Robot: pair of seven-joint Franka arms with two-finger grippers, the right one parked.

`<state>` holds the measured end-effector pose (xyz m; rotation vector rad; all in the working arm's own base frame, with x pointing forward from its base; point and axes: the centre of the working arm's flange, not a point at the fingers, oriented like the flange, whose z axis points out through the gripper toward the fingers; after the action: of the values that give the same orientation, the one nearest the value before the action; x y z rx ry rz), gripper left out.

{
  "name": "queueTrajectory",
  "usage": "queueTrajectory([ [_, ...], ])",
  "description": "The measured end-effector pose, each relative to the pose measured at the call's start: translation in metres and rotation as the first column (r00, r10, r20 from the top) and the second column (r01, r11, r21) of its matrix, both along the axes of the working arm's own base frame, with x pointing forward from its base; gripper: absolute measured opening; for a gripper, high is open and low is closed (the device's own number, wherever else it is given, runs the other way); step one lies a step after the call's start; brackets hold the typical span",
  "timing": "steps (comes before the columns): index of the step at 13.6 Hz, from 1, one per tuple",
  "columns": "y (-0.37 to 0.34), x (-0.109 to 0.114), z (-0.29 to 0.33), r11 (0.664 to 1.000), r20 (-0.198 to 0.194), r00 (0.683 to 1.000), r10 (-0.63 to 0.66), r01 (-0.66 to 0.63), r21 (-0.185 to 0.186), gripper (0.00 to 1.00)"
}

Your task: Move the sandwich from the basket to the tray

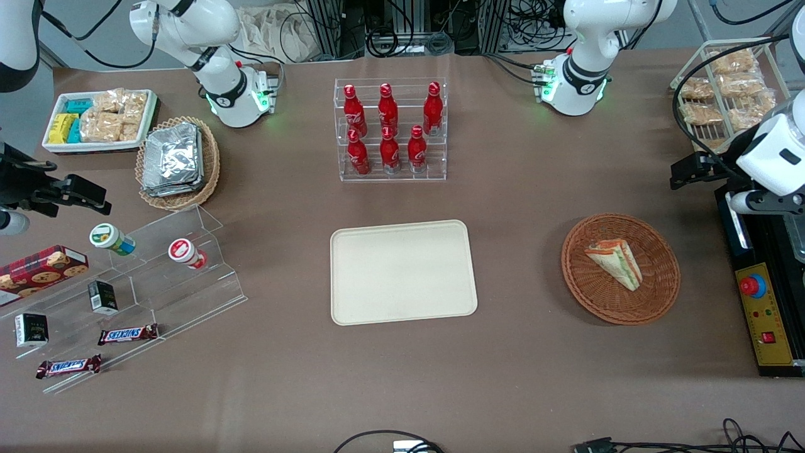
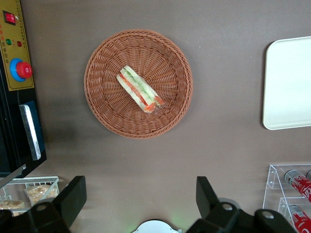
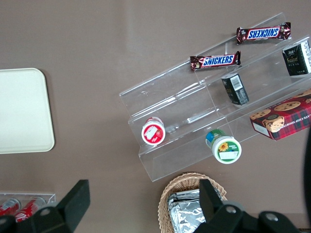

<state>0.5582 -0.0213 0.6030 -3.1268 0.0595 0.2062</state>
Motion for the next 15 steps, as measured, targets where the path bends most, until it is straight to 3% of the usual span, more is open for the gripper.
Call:
queueTrajectory([
  [9, 0.002, -0.001, 0.0, 1.0, -0.005, 1.0, 0.021, -0.021, 0.003, 1.0],
  [12, 0.005, -0.001, -0.002, 0.997, -0.013, 0.997, 0.081, -0.081, 0.012, 1.0],
  [15, 0.006, 0.002, -0.016, 0.97, -0.036, 0.97, 0.241, -0.239, 0.039, 1.0],
])
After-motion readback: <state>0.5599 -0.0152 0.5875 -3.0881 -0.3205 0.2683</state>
